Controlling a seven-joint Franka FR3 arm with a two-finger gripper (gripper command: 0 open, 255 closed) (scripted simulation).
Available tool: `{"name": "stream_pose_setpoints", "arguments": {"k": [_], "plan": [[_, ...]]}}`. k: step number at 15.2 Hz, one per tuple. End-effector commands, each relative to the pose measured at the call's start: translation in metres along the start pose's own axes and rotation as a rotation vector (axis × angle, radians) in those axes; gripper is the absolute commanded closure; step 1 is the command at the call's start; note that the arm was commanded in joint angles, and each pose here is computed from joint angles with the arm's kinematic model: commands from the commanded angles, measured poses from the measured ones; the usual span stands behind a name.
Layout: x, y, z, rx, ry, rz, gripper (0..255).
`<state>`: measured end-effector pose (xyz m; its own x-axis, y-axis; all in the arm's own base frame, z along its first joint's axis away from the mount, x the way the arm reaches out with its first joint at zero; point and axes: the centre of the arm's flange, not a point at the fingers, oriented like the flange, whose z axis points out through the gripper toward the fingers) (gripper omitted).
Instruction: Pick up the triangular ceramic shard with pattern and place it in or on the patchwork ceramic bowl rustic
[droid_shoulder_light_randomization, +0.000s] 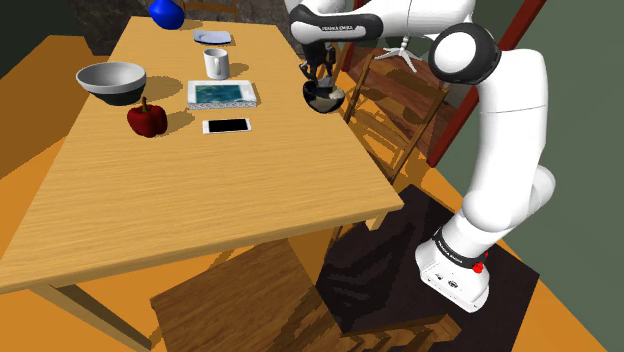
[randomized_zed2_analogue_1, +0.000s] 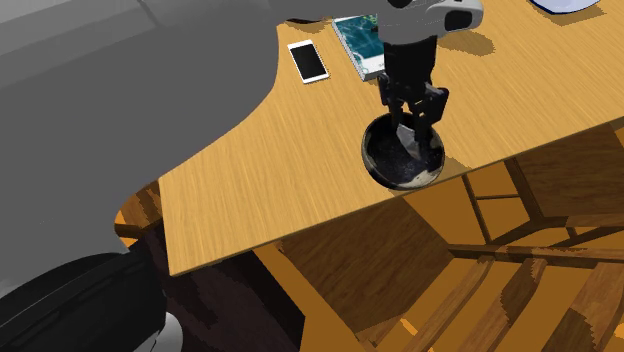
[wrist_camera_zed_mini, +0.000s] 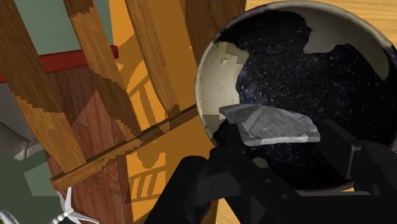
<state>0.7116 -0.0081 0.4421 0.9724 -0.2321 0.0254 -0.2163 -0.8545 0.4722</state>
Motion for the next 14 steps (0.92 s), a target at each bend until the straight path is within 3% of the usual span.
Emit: {"name": "stream_pose_setpoints", "arguments": {"k": [1, 7, 8, 13, 14], "plan": [[0.000, -0.001, 0.002, 0.000, 0.000, 0.000, 255], [0.000, -0.001, 0.002, 0.000, 0.000, 0.000, 255], [0.000, -0.001, 0.002, 0.000, 0.000, 0.000, 0], [0.000, -0.001, 0.002, 0.000, 0.000, 0.000, 0], [0.000, -0.001, -0.011, 0.000, 0.000, 0.000, 0]]}}
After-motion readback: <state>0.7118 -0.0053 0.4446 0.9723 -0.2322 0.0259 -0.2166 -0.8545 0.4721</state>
